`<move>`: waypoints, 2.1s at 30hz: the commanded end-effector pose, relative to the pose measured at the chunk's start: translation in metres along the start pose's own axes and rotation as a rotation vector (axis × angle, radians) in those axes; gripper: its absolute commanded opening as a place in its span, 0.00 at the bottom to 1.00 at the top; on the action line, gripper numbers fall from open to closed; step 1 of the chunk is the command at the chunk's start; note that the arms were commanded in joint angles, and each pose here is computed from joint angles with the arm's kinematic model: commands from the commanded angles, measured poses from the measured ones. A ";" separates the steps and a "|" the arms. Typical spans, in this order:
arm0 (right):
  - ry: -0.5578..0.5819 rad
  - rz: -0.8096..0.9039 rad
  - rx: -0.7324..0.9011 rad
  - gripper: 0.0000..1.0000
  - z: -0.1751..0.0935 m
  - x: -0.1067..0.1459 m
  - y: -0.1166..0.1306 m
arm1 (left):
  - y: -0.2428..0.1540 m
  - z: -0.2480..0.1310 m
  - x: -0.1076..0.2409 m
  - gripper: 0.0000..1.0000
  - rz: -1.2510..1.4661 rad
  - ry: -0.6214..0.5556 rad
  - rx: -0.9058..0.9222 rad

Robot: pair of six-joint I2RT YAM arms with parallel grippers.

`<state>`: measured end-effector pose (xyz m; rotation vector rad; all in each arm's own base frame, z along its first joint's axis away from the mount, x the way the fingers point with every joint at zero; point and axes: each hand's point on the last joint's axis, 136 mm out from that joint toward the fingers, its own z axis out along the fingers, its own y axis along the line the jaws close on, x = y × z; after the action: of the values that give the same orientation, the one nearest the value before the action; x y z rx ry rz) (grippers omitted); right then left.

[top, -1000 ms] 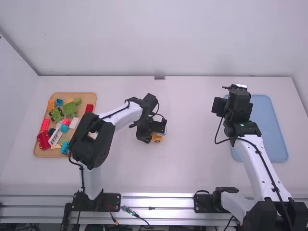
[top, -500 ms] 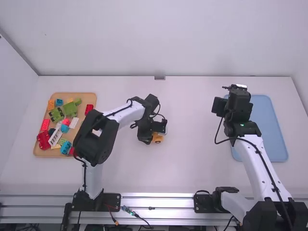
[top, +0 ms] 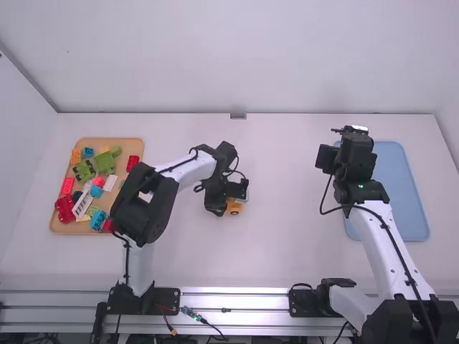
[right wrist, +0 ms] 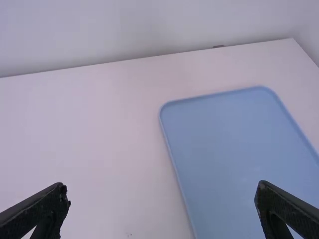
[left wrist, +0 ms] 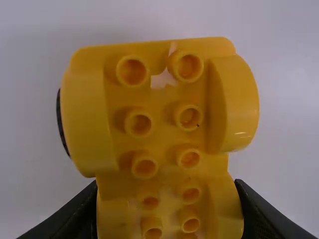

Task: Assemble lego blocks to make yellow taxi

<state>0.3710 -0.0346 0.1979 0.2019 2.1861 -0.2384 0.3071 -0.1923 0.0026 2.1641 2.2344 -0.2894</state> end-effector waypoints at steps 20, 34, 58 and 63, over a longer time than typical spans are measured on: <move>-0.025 0.005 -0.005 0.99 -0.003 -0.011 0.001 | 0.014 0.003 0.007 0.99 -0.042 0.048 -0.055; -0.027 0.006 -0.005 0.98 -0.004 -0.012 0.001 | 0.088 -0.108 0.008 0.99 -0.380 0.106 -0.365; -0.061 -0.011 -0.008 0.99 -0.004 -0.020 0.002 | 0.107 -0.237 0.278 0.99 -2.100 -0.306 -0.391; -0.078 -0.003 -0.011 0.99 -0.004 -0.025 0.003 | 0.074 -0.213 0.320 0.99 -2.369 -0.136 -0.422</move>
<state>0.3782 -0.0344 0.2080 0.1793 2.1390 -0.2435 0.4042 0.1460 0.1667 -1.0203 2.7888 0.0534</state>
